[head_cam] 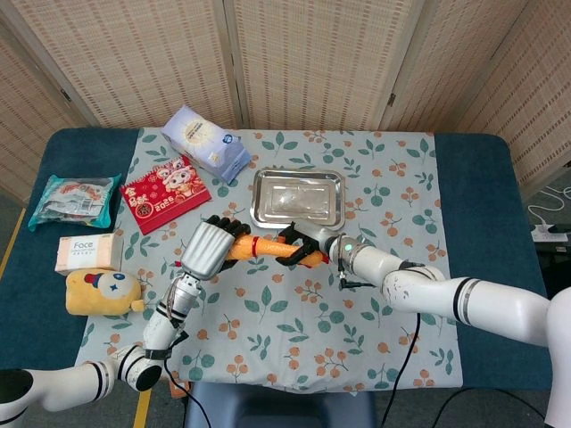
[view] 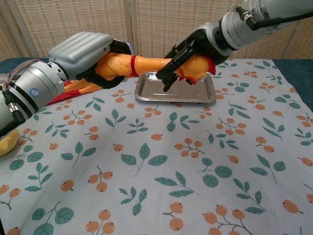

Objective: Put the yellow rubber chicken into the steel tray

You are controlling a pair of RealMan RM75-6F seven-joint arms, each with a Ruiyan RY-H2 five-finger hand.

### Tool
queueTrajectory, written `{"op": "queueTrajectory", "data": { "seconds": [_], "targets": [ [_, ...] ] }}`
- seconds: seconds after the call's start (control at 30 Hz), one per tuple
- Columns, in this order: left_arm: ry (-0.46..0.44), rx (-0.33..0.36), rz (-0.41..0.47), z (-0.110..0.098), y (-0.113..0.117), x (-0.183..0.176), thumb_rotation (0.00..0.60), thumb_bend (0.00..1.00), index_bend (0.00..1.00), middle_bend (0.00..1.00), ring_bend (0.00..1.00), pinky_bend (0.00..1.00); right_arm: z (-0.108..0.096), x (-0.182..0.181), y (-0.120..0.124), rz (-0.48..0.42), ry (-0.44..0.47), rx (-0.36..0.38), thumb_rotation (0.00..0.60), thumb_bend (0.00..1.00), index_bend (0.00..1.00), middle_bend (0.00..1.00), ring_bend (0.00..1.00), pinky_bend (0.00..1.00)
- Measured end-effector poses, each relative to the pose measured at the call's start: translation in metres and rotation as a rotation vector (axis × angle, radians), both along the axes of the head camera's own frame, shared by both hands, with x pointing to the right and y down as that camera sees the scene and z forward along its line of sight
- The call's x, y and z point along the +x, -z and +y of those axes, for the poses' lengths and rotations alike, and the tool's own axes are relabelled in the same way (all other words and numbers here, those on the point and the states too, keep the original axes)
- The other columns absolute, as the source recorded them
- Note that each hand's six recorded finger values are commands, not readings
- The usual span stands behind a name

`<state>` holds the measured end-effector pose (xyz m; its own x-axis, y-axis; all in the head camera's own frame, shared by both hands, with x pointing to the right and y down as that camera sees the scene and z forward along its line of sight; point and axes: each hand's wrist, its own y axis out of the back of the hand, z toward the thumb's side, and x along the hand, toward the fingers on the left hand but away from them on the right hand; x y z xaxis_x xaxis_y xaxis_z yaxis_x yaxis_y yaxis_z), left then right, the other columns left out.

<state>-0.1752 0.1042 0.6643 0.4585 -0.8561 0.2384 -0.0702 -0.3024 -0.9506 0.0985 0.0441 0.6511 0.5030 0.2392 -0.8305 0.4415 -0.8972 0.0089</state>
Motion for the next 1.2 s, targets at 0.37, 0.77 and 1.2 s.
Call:
{"op": "queueTrajectory", "data": {
  "seconds": [0.37,0.77,1.2],
  "targets": [
    [-0.035,-0.014,-0.038,0.004,-0.002,-0.001,0.6,0.58,0.61,0.71,0.62,0.6,0.001,0.002,-0.004,0.0,0.001,-0.002,0.6,0.47,0.93,0.58,0.84,1.0],
    [-0.094,-0.132,-0.072,0.014,0.003,0.003,0.6,0.42,0.09,0.14,0.09,0.23,0.003,0.003,-0.003,0.004,0.009,0.002,0.6,0.47,0.93,0.58,0.84,1.0],
    [-0.075,-0.202,-0.074,0.015,0.006,0.001,0.6,0.36,0.0,0.0,0.0,0.17,0.003,0.004,0.004,-0.004,0.01,0.011,0.6,0.47,0.93,0.58,0.84,1.0]
  ]
}}
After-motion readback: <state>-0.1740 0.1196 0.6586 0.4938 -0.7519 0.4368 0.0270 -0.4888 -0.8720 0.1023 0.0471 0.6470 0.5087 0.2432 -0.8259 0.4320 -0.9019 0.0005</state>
